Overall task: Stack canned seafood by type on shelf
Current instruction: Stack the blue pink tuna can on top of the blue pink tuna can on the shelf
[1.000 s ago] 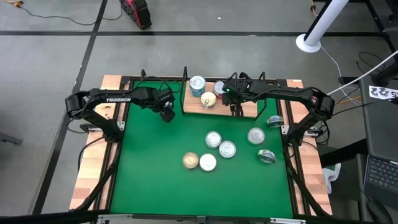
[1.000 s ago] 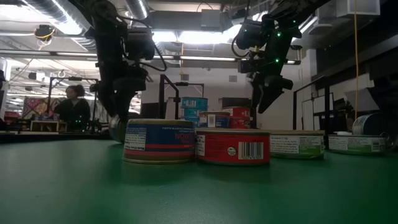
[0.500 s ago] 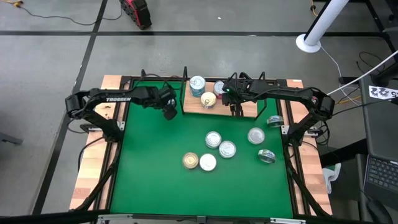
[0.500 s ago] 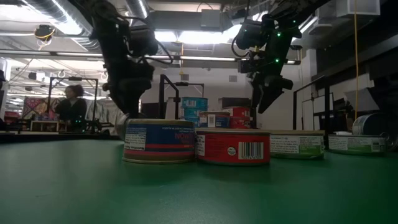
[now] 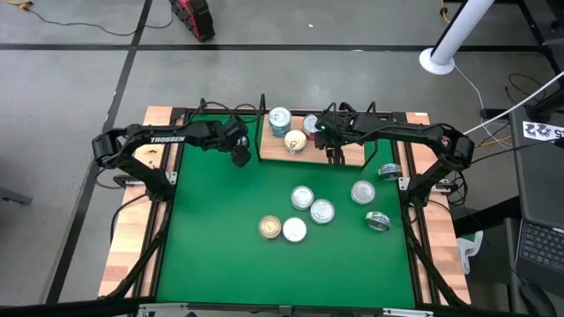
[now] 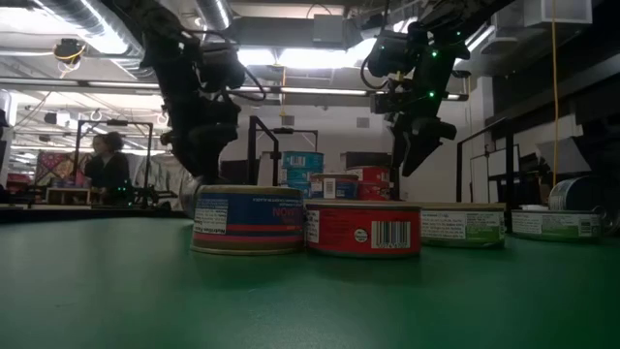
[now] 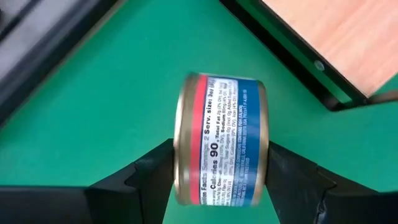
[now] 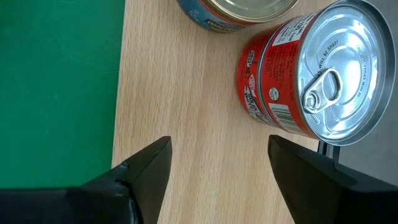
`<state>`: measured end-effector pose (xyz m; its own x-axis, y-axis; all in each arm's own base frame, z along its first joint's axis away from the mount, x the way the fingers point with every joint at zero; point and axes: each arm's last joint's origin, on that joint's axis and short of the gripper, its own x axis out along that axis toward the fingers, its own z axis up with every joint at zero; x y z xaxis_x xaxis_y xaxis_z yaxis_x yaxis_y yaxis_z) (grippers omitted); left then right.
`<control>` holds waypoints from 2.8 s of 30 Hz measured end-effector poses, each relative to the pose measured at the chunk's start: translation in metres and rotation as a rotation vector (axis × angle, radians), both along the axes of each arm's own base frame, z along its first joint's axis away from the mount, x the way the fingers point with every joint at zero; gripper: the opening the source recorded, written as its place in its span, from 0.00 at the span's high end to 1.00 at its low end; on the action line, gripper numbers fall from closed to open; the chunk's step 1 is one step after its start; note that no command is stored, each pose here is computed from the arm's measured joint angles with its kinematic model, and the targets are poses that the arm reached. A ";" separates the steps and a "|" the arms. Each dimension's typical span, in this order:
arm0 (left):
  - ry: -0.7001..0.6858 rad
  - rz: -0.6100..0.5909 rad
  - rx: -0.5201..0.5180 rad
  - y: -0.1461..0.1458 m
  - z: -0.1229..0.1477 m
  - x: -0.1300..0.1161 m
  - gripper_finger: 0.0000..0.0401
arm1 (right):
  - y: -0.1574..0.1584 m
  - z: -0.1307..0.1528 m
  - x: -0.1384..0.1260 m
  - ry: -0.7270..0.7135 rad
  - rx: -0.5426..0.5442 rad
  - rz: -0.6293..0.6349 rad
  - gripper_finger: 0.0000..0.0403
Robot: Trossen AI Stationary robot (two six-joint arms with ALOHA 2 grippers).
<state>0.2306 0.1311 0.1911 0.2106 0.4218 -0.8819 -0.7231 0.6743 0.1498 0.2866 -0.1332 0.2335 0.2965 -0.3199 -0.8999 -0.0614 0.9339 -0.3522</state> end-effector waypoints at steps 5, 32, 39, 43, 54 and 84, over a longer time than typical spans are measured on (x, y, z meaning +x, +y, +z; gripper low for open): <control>-0.036 -0.010 -0.009 -0.004 -0.019 -0.005 0.44 | 0.000 0.000 0.000 0.005 0.002 0.000 0.34; 0.028 -0.107 0.116 -0.024 0.068 -0.011 0.54 | 0.007 0.013 -0.014 0.023 0.021 -0.003 0.34; -0.128 -0.233 0.201 -0.056 0.119 -0.003 0.54 | 0.015 0.036 -0.032 -0.011 0.019 -0.027 0.34; -0.234 -0.312 0.269 -0.078 0.137 0.009 0.54 | 0.020 0.050 -0.045 -0.052 0.025 -0.072 0.34; -0.328 -0.640 0.588 -0.142 0.121 0.085 0.54 | 0.040 0.080 -0.069 -0.258 0.262 -0.027 0.34; 0.230 -0.572 0.862 -0.075 0.000 0.160 0.51 | 0.025 0.051 -0.014 -0.416 0.481 0.151 0.34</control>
<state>0.3909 0.0560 0.1906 0.4419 0.8147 -0.3756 -0.2251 0.5060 0.8327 0.2728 -0.1081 0.2850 0.6613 0.1623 -0.7323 -0.1530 0.9850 0.0801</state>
